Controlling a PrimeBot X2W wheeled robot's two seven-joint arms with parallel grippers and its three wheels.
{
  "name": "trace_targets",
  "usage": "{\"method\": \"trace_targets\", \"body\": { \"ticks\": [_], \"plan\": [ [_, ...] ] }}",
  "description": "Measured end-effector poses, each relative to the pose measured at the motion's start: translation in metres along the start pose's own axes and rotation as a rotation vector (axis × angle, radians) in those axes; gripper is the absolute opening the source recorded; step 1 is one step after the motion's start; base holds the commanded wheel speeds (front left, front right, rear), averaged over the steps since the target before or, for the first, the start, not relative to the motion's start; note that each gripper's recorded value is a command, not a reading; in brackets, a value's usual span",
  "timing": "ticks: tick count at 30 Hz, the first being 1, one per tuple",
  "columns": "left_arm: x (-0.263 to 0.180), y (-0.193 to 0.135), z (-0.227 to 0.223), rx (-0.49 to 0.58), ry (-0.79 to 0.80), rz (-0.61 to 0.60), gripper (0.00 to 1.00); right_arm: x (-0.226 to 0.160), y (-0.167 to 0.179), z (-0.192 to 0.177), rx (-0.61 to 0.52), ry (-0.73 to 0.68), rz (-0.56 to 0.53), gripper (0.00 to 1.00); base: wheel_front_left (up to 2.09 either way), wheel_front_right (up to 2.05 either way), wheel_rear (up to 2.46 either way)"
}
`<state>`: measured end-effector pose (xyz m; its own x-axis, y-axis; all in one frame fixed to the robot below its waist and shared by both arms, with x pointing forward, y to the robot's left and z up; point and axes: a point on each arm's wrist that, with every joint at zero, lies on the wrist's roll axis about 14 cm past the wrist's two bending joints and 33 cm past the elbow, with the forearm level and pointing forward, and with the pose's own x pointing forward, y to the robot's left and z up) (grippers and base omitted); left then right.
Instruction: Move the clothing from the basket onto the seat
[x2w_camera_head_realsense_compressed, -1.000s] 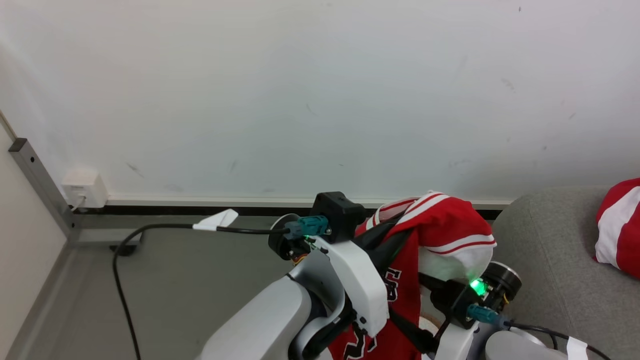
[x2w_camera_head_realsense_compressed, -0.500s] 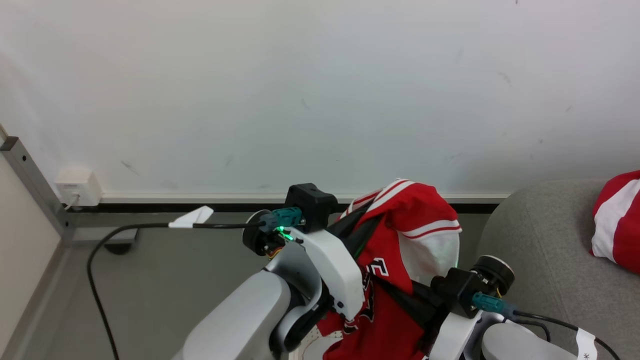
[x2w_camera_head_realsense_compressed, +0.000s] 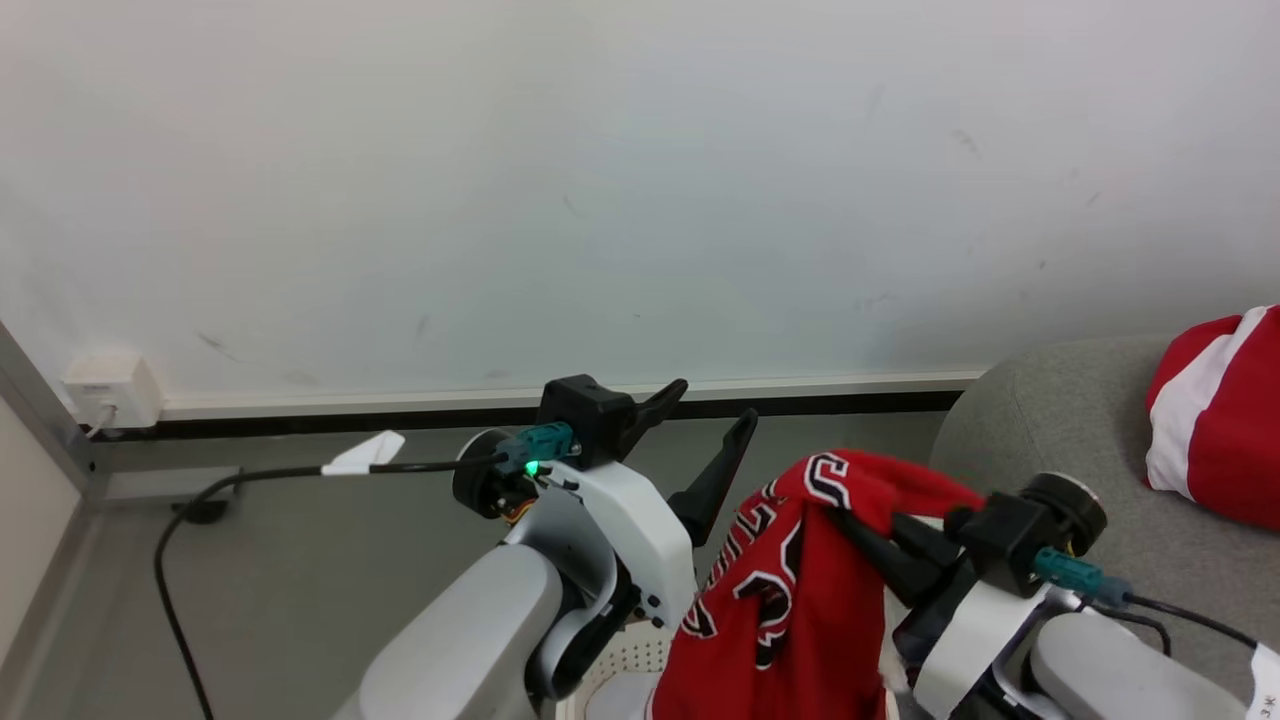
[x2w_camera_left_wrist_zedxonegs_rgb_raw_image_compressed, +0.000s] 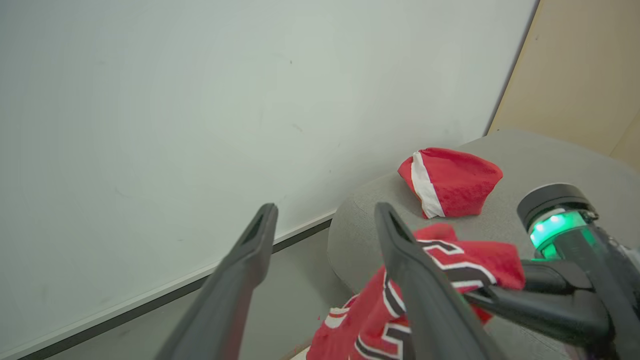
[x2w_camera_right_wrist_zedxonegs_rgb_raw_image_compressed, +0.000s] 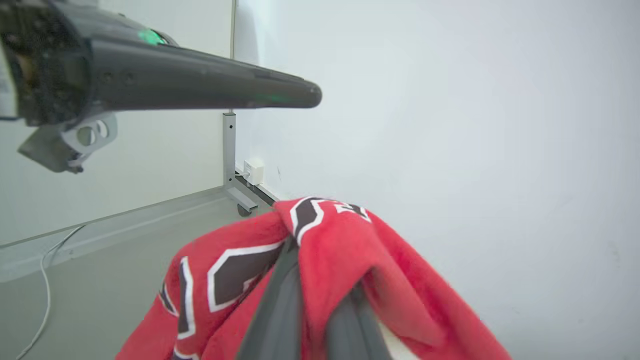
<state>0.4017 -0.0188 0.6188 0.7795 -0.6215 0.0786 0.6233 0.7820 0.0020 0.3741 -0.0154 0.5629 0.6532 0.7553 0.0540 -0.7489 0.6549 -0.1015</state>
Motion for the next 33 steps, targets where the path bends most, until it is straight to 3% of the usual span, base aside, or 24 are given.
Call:
{"method": "trace_targets", "body": {
  "ticks": [18, 33],
  "plan": [
    [0.008, -0.024, -0.019, -0.014, 0.011, -0.077, 1.0, -0.043, -0.075, 0.028, -0.082, -0.057, -0.217, 0.0, 0.0, 0.0, 0.0],
    [0.028, -0.091, -0.024, -0.05, -0.005, -0.272, 1.0, -0.119, -0.124, 0.039, -0.129, -0.052, -0.44, 0.0, 0.0, 0.0, 0.0]
  ]
}}
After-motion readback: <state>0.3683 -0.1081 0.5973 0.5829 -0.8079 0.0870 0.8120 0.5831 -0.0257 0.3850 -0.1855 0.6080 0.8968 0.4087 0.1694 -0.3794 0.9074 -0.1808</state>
